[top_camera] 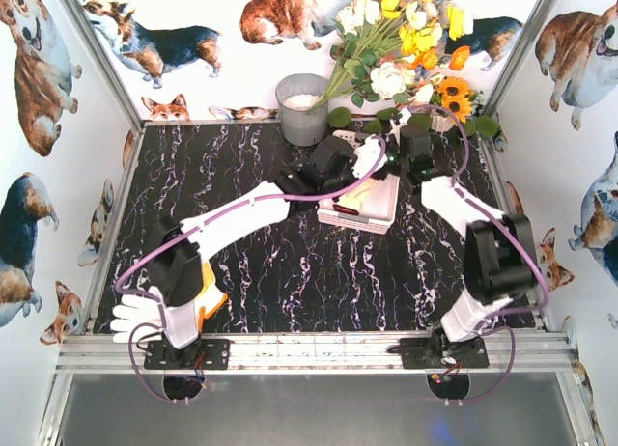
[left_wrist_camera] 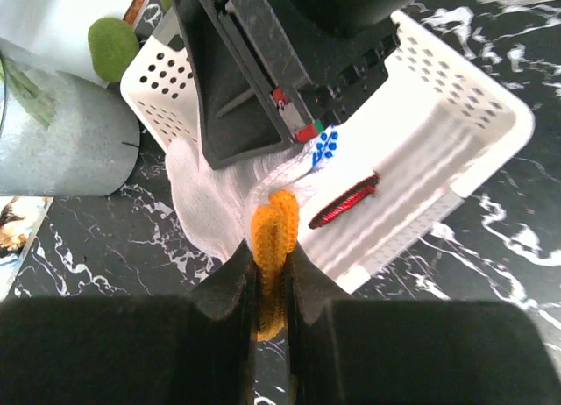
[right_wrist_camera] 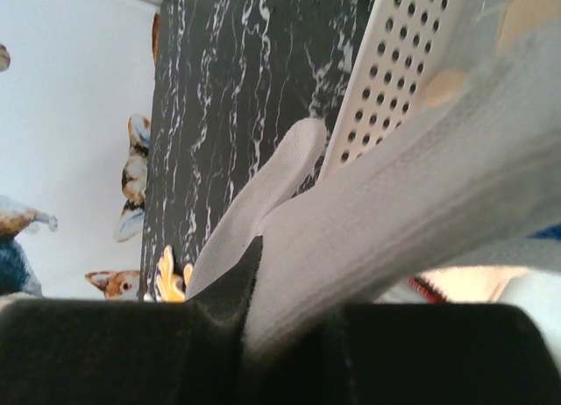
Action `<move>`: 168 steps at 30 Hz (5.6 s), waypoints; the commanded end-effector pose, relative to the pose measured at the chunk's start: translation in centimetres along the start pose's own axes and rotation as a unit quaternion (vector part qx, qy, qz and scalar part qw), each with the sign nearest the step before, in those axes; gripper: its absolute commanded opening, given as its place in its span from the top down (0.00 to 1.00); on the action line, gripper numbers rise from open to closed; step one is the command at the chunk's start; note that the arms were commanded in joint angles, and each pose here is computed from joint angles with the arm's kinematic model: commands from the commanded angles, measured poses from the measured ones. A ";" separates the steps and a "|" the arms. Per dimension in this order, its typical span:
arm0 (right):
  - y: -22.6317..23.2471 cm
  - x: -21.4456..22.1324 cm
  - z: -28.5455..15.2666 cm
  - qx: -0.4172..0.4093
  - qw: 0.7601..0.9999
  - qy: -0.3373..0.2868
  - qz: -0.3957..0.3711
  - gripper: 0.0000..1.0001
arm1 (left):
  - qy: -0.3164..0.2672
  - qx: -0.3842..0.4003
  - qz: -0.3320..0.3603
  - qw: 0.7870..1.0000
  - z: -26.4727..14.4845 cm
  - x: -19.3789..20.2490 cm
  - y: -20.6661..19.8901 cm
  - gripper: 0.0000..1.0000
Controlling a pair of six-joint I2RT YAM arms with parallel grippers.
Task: Put the gloves into the storage basket
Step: Place the glove on the glove, then adjust the glove in the bin.
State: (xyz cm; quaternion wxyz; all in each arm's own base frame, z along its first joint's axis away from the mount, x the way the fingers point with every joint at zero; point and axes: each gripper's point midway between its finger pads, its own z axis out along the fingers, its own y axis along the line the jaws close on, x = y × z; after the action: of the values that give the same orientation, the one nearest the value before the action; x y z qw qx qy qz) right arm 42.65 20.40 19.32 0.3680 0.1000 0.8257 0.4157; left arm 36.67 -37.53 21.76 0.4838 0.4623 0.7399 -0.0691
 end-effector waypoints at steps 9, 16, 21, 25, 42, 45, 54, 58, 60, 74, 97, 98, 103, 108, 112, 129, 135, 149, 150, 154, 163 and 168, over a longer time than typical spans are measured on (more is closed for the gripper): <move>-2.0 -7.0 6.4 -0.052 0.993 -0.064 -0.088 1.00 | -0.012 -0.067 0.038 0.997 6.0 0.8 5.1 1.00; -3.3 -7.4 8.8 -0.064 0.990 -0.060 -0.107 1.00 | 0.001 -0.076 0.065 0.995 8.4 1.8 5.6 1.00; -5.1 -6.7 10.2 -0.061 0.990 -0.049 -0.117 1.00 | -0.003 -0.060 0.081 0.995 9.3 2.3 5.2 1.00; -6.5 -6.1 11.0 -0.056 0.991 -0.042 -0.118 1.00 | 0.009 -0.041 0.095 0.995 10.0 3.5 4.4 1.00; -9.7 -4.3 11.1 -0.043 0.992 -0.019 -0.114 1.00 | 0.024 0.038 0.103 0.994 12.0 6.1 -0.1 1.00; -10.0 -3.7 11.1 -0.043 0.993 -0.011 -0.111 1.00 | 0.029 0.046 0.099 0.994 12.0 6.6 -0.6 1.00; -11.2 -2.3 11.0 -0.033 0.994 0.001 -0.102 1.00 | 0.046 0.073 0.088 0.992 12.2 7.7 -1.9 0.94; -11.7 -1.6 10.9 -0.029 0.995 0.007 -0.100 1.00 | 0.033 0.083 0.076 0.993 11.8 6.8 -2.2 0.75; -11.9 -1.4 10.7 -0.026 0.994 0.008 -0.102 1.00 | 0.025 0.080 0.072 0.994 11.4 6.2 -2.0 0.69; -12.0 -0.9 10.1 -0.022 0.994 0.004 -0.106 1.00 | -0.084 0.096 -0.082 0.988 7.9 2.5 -0.2 0.55; -10.0 -2.0 6.8 0.009 0.987 0.012 -0.162 0.62 | -0.075 0.120 -0.221 0.965 9.7 5.1 1.2 0.67; -10.0 -2.2 6.6 0.014 0.986 0.012 -0.163 0.61 | -0.074 0.119 -0.222 0.965 9.7 5.1 1.2 0.66; -10.6 -2.7 5.8 0.050 0.985 0.004 -0.165 0.58 | -0.066 0.113 -0.226 0.965 10.3 5.4 1.1 0.67; -11.7 -3.2 5.6 0.085 0.984 -0.008 -0.159 0.59 | -0.046 0.121 -0.231 0.964 11.9 6.0 0.4 0.70; -12.3 -3.8 5.5 0.105 0.981 -0.021 -0.159 0.60 | -0.036 0.135 -0.223 0.965 12.8 6.5 -0.7 0.75; -13.8 -4.4 4.7 0.159 0.973 -0.028 -0.163 0.70 | 0.016 0.191 -0.203 0.960 14.3 9.9 -4.6 0.83; -14.3 -4.7 4.8 0.173 0.969 -0.018 -0.175 0.68 | 0.041 0.198 -0.206 0.957 14.4 11.9 -5.5 0.85; -12.6 -9.1 4.0 0.199 0.954 -0.060 -0.214 0.58 | 0.033 0.206 -0.209 0.955 13.2 11.5 -5.8 0.86; -12.4 -9.5 3.6 0.204 0.952 -0.064 -0.220 0.57 | 0.031 0.206 -0.208 0.956 13.1 11.3 -5.7 0.86; -11.3 -10.8 1.8 0.219 0.943 -0.084 -0.235 0.56 | 0.023 0.210 -0.213 0.954 12.7 10.7 -5.8 0.86; -8.7 -9.9 0.1 0.184 0.955 -0.088 -0.218 0.53 | 0.018 0.221 -0.217 0.951 11.9 10.7 -6.7 0.86; -9.4 -8.3 1.8 0.163 0.964 -0.052 -0.201 0.61 | 0.020 0.226 -0.214 0.950 11.6 10.7 -7.0 0.86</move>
State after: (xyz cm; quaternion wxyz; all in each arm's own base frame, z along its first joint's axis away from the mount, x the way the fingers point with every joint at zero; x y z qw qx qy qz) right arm 50.61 10.81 16.45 0.4732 0.0137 0.8663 0.1597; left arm 39.66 -41.00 4.42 0.3415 0.3802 0.7993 -0.3162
